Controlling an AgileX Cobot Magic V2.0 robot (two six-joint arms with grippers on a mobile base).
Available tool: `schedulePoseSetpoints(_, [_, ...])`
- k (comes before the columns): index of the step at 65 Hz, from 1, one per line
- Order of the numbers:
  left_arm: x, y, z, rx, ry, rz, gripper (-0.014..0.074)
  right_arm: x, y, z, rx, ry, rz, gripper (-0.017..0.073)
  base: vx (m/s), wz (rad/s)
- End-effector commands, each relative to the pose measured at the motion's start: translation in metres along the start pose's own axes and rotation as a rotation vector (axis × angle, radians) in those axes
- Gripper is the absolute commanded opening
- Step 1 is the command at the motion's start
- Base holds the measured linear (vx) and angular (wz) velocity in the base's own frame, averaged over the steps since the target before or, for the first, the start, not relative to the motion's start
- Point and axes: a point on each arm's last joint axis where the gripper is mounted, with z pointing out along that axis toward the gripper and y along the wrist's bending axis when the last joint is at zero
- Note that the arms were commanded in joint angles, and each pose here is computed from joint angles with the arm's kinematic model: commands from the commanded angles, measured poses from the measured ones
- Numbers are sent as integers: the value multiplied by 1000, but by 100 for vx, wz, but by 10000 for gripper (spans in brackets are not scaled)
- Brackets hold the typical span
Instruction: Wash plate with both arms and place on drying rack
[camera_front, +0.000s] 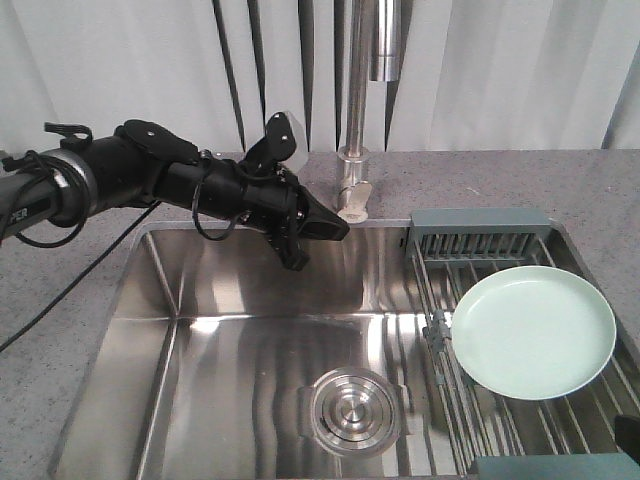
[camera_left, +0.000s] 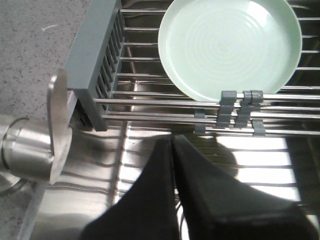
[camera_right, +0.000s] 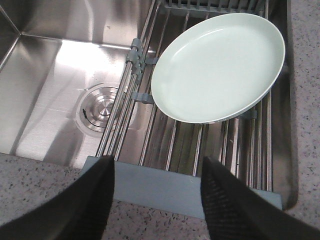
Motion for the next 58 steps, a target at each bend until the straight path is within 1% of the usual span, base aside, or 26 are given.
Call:
schedulePoseSetpoints(1, [-39, -4, -10, -45, -107, 47, -7, -11, 0, -4, 4, -78, -10, 382, 0, 0])
schedulePoseSetpoints(7, [-43, 0, -4, -60, -116, 60, -7, -11, 0, -4, 4, -78, -10, 382, 0, 0])
schedulePoseSetpoints(19, [-49, 13, 1, -116, -135, 80, -7, -11, 0, -4, 4, -78, -10, 382, 0, 0])
schedulePoseSetpoints(29, [-52, 22, 2, -174, -146, 87, -7, -11, 0, -4, 4, -78, -10, 382, 0, 0])
schedulePoseSetpoints(49, [-55, 33, 0, -286, -171, 73, -7, -11, 0, -4, 4, -78, -10, 382, 0, 0])
schedulePoseSetpoints(58, [-55, 40, -3, -361, -178, 60, -7, -11, 0, -4, 4, -78, -10, 382, 0, 0])
